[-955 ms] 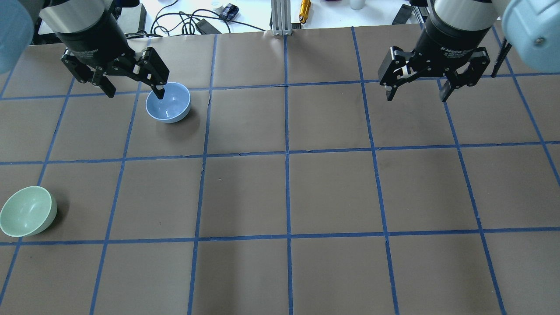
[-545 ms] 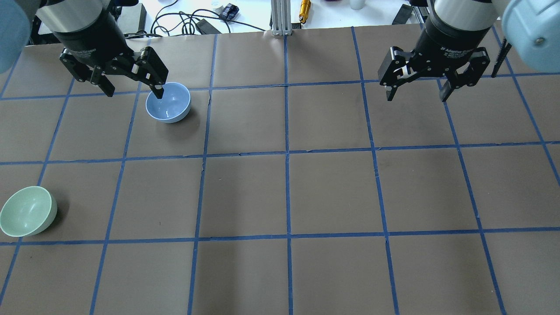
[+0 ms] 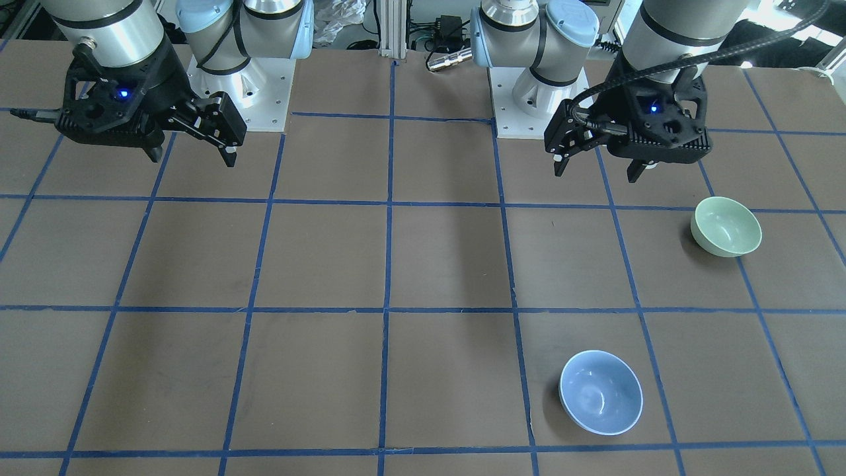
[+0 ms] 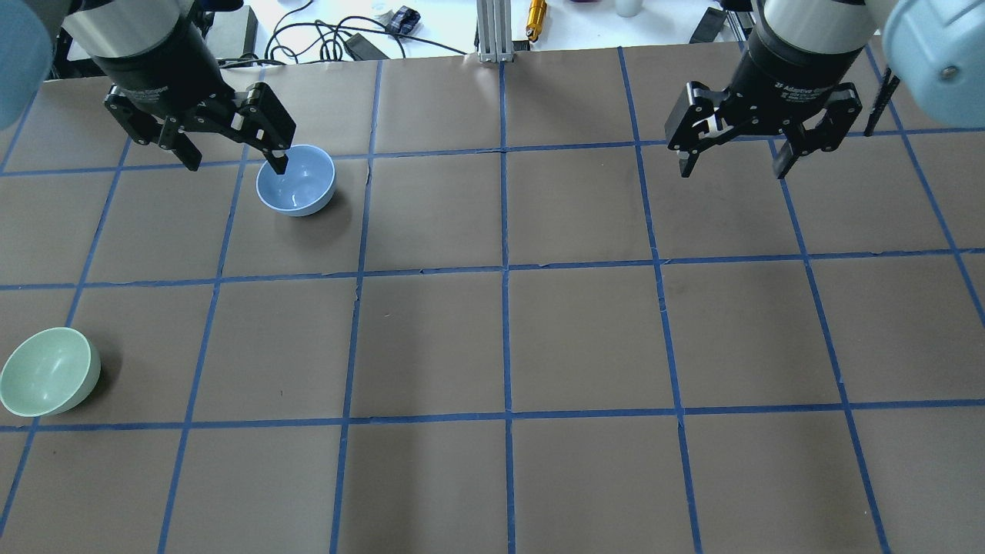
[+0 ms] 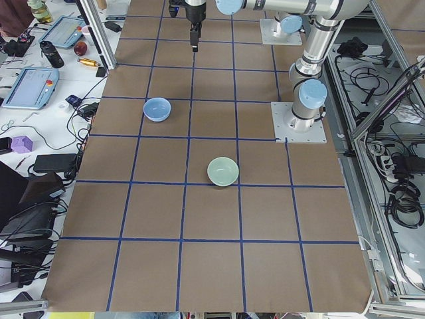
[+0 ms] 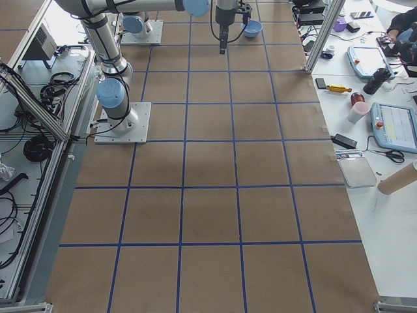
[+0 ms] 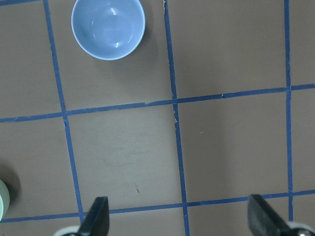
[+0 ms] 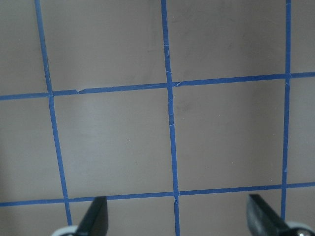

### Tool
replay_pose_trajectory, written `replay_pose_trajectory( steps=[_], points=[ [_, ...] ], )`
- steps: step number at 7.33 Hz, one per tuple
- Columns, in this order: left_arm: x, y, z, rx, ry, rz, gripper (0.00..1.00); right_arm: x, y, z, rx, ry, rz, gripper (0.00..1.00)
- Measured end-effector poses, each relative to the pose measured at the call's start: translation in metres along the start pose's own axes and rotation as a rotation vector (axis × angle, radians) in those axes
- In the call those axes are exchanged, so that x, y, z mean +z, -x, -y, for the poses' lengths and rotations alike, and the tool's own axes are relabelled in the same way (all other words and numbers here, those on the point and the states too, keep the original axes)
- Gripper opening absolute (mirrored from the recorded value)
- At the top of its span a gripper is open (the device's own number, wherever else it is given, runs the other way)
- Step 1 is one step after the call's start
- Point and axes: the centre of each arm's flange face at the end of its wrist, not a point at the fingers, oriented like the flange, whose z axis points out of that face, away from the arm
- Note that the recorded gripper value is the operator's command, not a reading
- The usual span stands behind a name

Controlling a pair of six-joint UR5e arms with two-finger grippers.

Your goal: Stack green bowl on blue bowl

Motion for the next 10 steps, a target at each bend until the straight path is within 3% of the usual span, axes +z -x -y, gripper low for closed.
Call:
replay_pose_trajectory(
  steps=[2,5,10],
  points=[
    [0.011,0.024,0.005,-0.031,0.007,-0.002,1.0,0.0,0.0,0.0,0.0,0.001,0.0,1.0],
    [0.061,0.154,0.008,-0.082,0.02,-0.01,1.0,0.0,0.0,0.0,-0.001,0.0,0.0,1.0],
    [0.136,0.387,-0.055,-0.069,0.015,-0.017,1.0,0.0,0.0,0.0,-0.001,0.001,0.0,1.0]
  ],
)
